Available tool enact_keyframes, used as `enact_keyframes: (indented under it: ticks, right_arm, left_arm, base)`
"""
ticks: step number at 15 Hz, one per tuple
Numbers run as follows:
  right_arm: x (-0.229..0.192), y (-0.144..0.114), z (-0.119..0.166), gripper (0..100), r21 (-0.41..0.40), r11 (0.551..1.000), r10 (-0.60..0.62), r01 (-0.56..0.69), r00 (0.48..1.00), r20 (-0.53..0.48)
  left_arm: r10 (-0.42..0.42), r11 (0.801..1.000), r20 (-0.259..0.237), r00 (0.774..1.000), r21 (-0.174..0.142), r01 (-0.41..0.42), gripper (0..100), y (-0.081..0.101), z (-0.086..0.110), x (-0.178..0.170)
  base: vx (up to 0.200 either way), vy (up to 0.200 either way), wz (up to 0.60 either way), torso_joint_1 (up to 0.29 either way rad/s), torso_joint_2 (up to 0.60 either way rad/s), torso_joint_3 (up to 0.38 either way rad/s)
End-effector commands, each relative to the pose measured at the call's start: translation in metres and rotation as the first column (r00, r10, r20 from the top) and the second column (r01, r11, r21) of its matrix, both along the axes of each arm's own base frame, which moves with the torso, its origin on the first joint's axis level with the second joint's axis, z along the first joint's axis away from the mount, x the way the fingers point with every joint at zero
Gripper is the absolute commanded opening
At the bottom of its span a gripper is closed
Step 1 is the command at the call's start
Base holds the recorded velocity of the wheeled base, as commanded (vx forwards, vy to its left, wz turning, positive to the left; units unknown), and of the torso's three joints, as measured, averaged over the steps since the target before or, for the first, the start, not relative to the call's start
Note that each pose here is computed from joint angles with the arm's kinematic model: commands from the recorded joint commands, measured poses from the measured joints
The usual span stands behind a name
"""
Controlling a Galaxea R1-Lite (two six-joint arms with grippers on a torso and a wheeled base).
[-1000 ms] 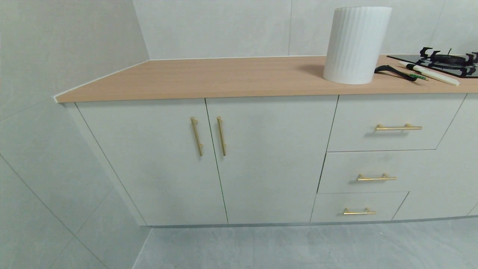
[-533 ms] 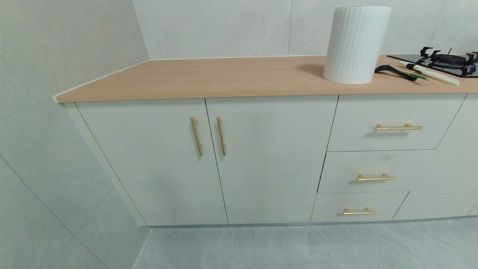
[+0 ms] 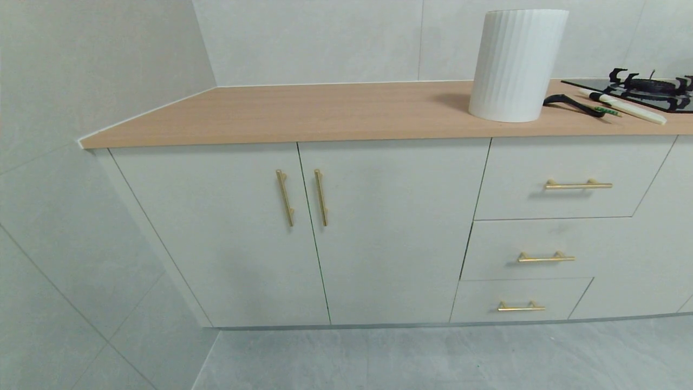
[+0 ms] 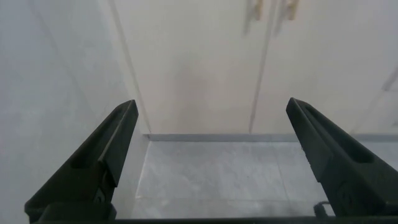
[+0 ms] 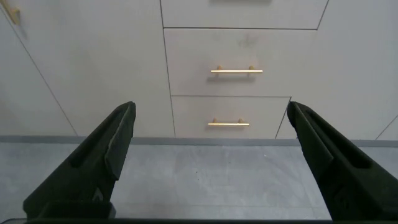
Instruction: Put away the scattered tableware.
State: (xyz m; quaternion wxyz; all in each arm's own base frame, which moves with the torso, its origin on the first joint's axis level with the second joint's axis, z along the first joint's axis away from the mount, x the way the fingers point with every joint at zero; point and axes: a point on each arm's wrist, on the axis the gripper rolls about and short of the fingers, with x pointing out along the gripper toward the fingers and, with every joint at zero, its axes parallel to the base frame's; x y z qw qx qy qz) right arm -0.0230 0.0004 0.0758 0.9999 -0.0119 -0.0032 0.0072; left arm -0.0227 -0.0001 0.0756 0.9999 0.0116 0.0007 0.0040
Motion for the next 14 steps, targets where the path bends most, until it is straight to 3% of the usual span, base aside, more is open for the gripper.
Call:
enact_keyframes:
  ticks: [1,3,11,14]
  right_arm:
    - [0.0002,0.0001,-0.0002,100,-0.001,1.000,0.002,-0.002,1.000,-0.005]
    - [0.0002,0.0000,-0.0002,100,0.001,1.000,0.001,-0.001,1.000,-0.005]
    - [0.0002,0.0001,-0.0002,100,0.002,1.000,0.002,-0.002,1.000,-0.005]
    - [0.0002,0.0001,-0.0002,100,0.004,1.000,0.002,-0.002,1.000,-0.005]
  left_arm:
    - [-0.019,1.000,-0.003,1.000,0.006,0.019,100,-0.0003,-0.0002,0.0001]
    - [-0.019,1.000,-0.002,1.000,-0.014,0.019,100,-0.0003,-0.0002,0.0000]
    - [-0.019,1.000,-0.002,1.000,-0.014,0.019,100,-0.0003,-0.0002,0.0000]
    - [-0.019,1.000,-0.002,1.000,-0.014,0.019,100,-0.0003,-0.0002,0.0000]
  base:
    - [0.000,0.000,0.00,0.000,0.00,0.000]
    - [0.000,0.000,0.00,0.000,0.00,0.000]
    - [0.000,0.000,0.00,0.000,0.00,0.000]
    - [0.000,-0.200,0.00,0.006,0.01,0.001]
